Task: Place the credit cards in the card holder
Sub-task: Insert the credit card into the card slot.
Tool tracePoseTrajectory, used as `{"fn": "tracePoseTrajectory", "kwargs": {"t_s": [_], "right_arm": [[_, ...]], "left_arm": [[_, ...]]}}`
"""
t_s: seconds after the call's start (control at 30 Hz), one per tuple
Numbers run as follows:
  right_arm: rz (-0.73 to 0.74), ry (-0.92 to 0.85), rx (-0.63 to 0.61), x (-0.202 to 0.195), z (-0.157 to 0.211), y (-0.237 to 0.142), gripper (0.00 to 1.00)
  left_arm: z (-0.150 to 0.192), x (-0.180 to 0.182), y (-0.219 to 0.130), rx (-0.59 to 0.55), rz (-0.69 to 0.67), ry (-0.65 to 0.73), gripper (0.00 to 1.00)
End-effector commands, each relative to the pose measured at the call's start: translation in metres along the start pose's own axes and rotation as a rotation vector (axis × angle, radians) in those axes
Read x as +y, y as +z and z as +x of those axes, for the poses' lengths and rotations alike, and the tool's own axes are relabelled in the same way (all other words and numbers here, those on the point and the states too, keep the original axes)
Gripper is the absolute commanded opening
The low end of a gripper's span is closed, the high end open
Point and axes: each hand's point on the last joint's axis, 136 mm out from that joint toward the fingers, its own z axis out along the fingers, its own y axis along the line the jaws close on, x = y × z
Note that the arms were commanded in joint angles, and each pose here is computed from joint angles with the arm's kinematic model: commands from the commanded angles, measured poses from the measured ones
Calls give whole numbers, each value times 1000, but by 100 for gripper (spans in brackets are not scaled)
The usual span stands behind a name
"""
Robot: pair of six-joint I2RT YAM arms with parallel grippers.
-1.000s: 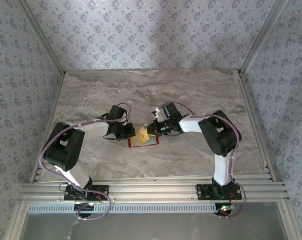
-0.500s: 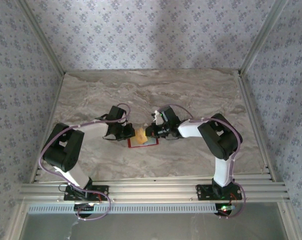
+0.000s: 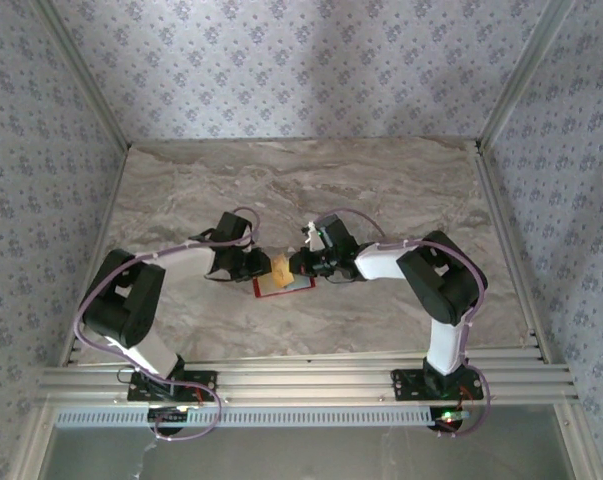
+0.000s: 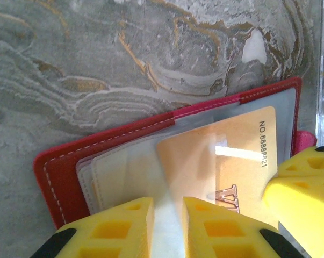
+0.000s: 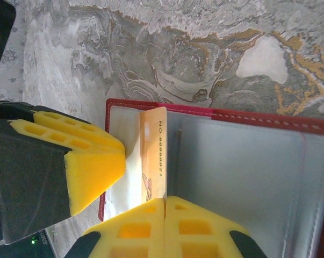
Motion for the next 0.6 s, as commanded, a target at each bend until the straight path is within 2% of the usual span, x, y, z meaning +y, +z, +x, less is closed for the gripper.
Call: {"fn": "tracePoseTrajectory", "kwargs": {"t_s": [0.0,0.13,0.27,0.4,0.57], "right_arm": [[37,15,2,-8,3,2,0],[40,17,13,-9,6,4,0],[35,11,22,-7,7,6,0],[33,9,31,-6,8,8,0],[27,9,36,-4,8,10,0]], "left_arm": [[9,8,-14,11,-16,-30,23],[7,12,-27,-22,-9,-48,23],[7,24,-35,-51,-25,-77,16],[9,34,-32,-43,-54,-90,2],[13,39,-19,-8,-60,-97,0]]}}
